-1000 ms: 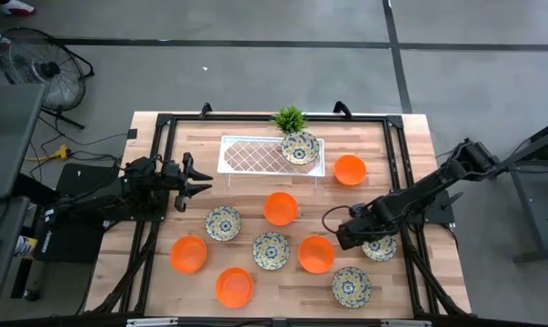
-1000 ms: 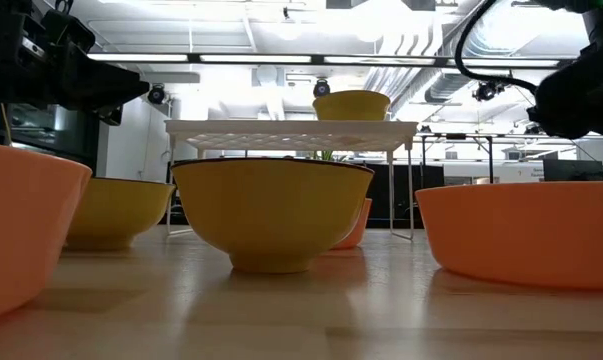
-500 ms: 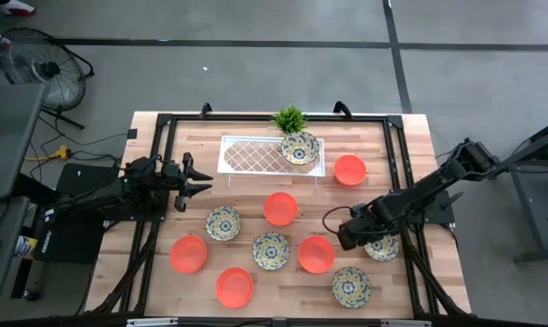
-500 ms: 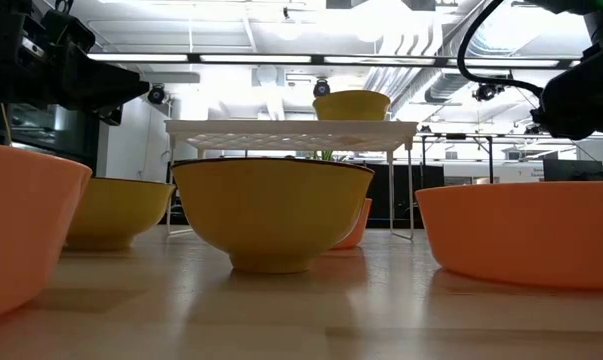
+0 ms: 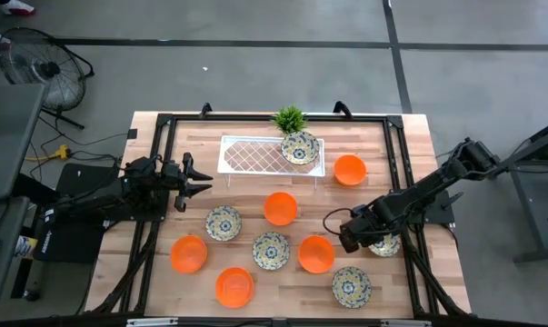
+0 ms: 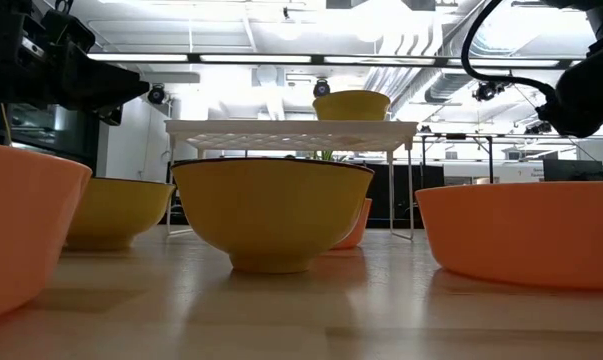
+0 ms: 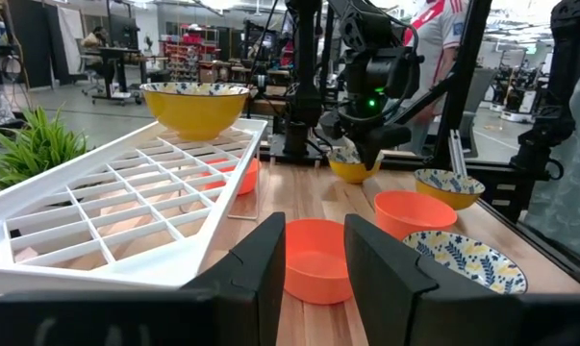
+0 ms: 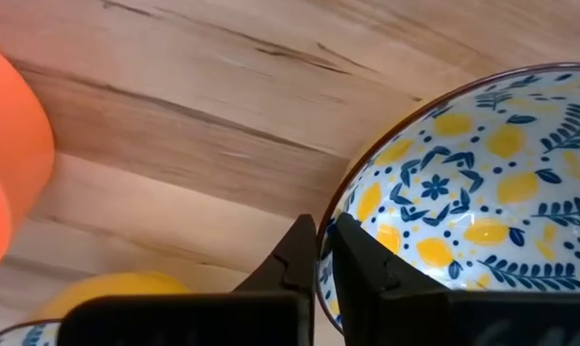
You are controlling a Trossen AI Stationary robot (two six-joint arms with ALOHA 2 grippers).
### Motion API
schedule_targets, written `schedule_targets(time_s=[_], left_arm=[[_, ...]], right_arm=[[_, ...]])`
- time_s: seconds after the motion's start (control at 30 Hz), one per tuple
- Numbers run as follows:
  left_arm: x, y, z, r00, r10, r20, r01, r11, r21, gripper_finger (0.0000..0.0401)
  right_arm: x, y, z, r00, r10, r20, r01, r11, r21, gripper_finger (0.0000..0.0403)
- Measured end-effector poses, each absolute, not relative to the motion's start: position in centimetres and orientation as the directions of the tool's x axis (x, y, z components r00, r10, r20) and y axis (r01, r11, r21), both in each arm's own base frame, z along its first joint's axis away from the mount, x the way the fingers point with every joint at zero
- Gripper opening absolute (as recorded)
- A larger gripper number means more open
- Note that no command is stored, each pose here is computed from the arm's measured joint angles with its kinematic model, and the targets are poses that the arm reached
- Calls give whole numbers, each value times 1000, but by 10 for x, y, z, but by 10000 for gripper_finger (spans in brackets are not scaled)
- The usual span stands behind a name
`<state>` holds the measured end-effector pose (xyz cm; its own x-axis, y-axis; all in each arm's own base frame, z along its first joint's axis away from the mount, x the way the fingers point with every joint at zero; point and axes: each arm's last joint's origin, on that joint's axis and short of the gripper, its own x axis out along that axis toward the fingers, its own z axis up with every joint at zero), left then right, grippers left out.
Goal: Pick & Place Mini bowls
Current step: Stack the yellow bowl on the yellow bowl on the shelf
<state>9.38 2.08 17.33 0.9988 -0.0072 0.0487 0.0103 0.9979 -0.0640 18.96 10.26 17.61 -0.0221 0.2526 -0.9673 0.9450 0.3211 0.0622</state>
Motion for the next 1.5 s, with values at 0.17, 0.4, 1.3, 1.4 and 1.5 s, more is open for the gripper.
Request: schedule_targets(time_s=[0.17, 0.4, 1.3, 1.4, 1.5], left_arm=[[94, 21, 173, 999, -11, 49, 14, 998, -64, 106], [94, 21, 173, 999, -11, 49, 14, 998, -64, 106], [94, 21, 173, 999, -9, 49, 12, 998, -64, 106], [94, 21, 173, 999, -9, 49, 12, 998, -64, 106], [94, 21, 173, 999, -9, 49, 12, 998, -64, 106]], right_arm=[[190, 103, 176, -25, 262, -965, 937, 341, 68, 9], [188, 102, 178, -20, 267, -963, 924, 372, 84, 8], [197, 103, 206, 3, 152, -988, 842, 533, 85, 2], [197, 102, 205, 6, 143, -990, 842, 534, 83, 1], [199, 98, 205, 10, 141, -990, 846, 527, 84, 1]])
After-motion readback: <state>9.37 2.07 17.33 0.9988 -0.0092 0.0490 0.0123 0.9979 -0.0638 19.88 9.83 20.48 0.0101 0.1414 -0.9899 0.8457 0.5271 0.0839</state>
